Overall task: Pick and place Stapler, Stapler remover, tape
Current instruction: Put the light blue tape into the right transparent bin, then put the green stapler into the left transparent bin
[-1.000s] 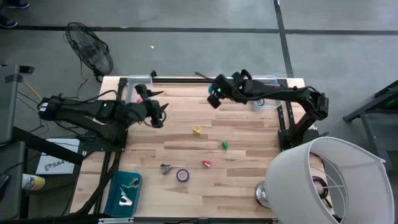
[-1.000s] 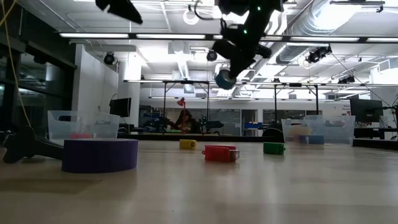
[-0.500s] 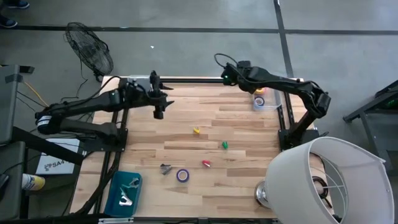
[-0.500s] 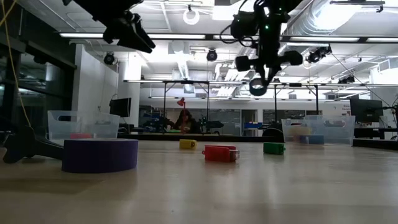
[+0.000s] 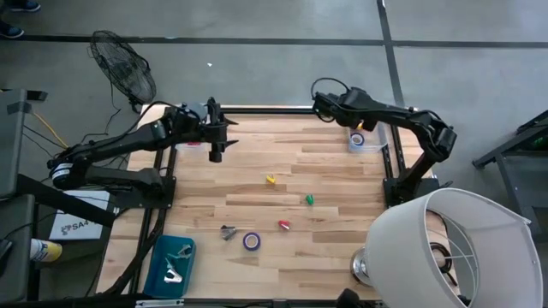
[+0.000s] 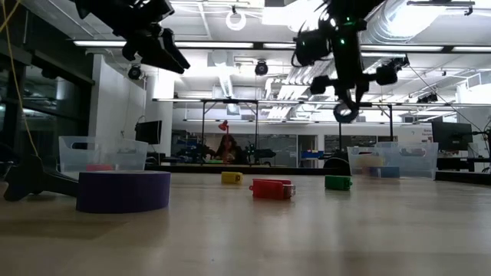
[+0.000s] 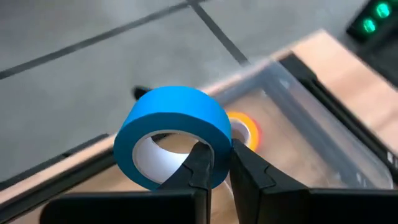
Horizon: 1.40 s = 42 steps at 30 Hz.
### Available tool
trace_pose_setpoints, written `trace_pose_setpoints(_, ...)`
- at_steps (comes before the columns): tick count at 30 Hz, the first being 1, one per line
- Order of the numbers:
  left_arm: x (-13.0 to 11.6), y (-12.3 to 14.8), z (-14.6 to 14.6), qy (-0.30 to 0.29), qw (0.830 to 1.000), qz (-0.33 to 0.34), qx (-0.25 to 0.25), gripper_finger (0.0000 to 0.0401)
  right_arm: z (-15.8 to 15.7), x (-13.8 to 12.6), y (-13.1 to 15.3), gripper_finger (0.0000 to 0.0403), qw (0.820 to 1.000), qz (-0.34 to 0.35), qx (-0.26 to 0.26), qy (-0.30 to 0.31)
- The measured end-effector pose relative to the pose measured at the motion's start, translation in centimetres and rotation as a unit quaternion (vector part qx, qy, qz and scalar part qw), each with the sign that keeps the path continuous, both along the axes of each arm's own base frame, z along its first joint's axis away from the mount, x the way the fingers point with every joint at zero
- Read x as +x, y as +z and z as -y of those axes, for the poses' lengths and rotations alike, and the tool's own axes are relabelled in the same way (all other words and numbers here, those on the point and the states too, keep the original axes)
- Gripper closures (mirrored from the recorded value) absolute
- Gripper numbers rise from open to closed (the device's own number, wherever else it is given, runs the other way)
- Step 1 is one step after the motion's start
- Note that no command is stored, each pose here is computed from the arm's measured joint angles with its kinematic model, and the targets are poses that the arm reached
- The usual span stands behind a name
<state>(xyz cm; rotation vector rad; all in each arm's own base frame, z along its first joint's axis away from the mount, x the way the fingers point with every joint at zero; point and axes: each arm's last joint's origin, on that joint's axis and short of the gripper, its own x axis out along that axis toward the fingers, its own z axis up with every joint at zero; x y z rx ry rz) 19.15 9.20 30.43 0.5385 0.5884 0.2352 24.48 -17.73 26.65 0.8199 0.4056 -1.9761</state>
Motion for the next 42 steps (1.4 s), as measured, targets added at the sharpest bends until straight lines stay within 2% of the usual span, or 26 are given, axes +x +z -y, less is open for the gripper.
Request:
trace_pose_setpoints(8,0.0,-0.1,0.0,-0.003,1.0,-0.001,-0.003,0.0144,-1.5,-2.0,-4.8,0.0377,0.99,0.045,0.028,-0.13)
trace_pose_setpoints(16,0.0,-0.1,0.0,-0.004,1.0,-0.003,-0.001,0.0144,-2.1,-3.0,-6.5,0.0376,0.978,0.065,0.029,-0.196)
trace_pose_setpoints(28,0.0,-0.2,0.0,-0.005,1.0,-0.006,-0.001,0.0145,-1.7,-4.6,-8.2,0.0366,0.969,0.057,0.064,-0.231)
trace_pose_setpoints(42,0.0,-0.2,0.0,-0.005,1.0,-0.007,-0.002,0.0145,-1.6,-4.6,-8.2,0.0298,0.97,0.055,0.069,-0.225)
